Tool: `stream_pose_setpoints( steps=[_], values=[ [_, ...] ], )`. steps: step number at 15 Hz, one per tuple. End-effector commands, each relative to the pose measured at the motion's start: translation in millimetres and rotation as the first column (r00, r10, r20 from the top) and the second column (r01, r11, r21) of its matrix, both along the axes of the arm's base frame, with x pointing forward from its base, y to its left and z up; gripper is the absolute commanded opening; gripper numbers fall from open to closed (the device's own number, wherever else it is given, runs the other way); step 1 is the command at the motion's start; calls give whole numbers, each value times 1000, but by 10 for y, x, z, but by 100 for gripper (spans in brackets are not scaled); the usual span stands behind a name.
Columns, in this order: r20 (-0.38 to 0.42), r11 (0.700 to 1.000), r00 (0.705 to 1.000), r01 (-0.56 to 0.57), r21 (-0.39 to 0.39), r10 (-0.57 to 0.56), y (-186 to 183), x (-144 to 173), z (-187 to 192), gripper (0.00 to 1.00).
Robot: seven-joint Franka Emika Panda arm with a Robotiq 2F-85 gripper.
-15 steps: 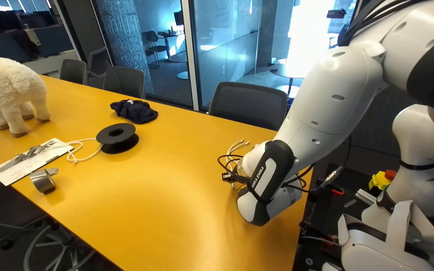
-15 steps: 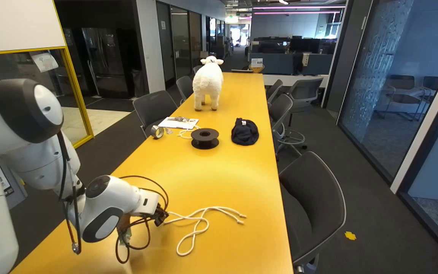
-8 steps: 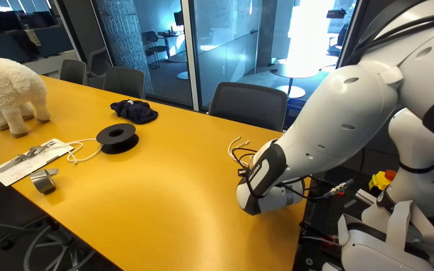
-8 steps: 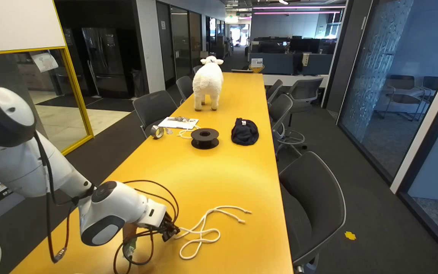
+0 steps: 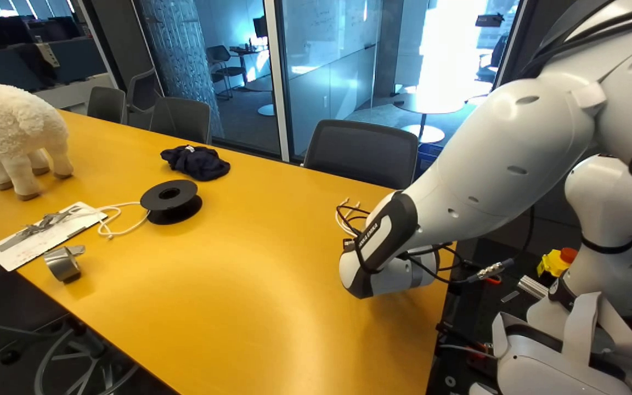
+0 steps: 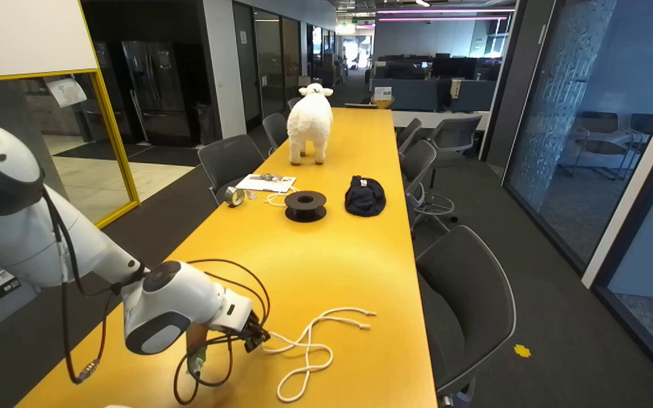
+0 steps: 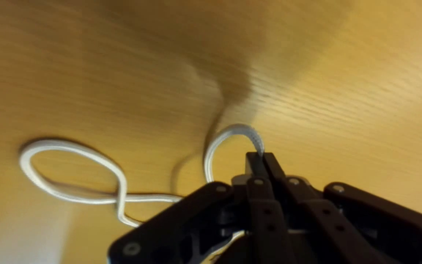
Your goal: Move the rope to the right
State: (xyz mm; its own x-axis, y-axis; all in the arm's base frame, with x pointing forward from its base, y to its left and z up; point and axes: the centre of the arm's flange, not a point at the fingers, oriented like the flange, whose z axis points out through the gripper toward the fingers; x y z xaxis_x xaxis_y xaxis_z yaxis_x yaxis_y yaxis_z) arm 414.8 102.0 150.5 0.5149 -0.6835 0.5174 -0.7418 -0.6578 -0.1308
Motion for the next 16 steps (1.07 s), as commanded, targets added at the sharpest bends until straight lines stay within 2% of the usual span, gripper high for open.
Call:
stream_pose_setpoints(
  steps=[1,5,9,12,16],
  values=[
    [47,983,998,-51,178,43,9,223,562,1],
    [98,937,995,-54,345,21,-105,348,773,1],
    [68,881,997,-8,473,-27,-327,301,763,1],
    [20,843,992,93,530,-122,-594,119,722,1],
    [-61,798,963,253,548,-263,-847,-194,500,1]
  ],
)
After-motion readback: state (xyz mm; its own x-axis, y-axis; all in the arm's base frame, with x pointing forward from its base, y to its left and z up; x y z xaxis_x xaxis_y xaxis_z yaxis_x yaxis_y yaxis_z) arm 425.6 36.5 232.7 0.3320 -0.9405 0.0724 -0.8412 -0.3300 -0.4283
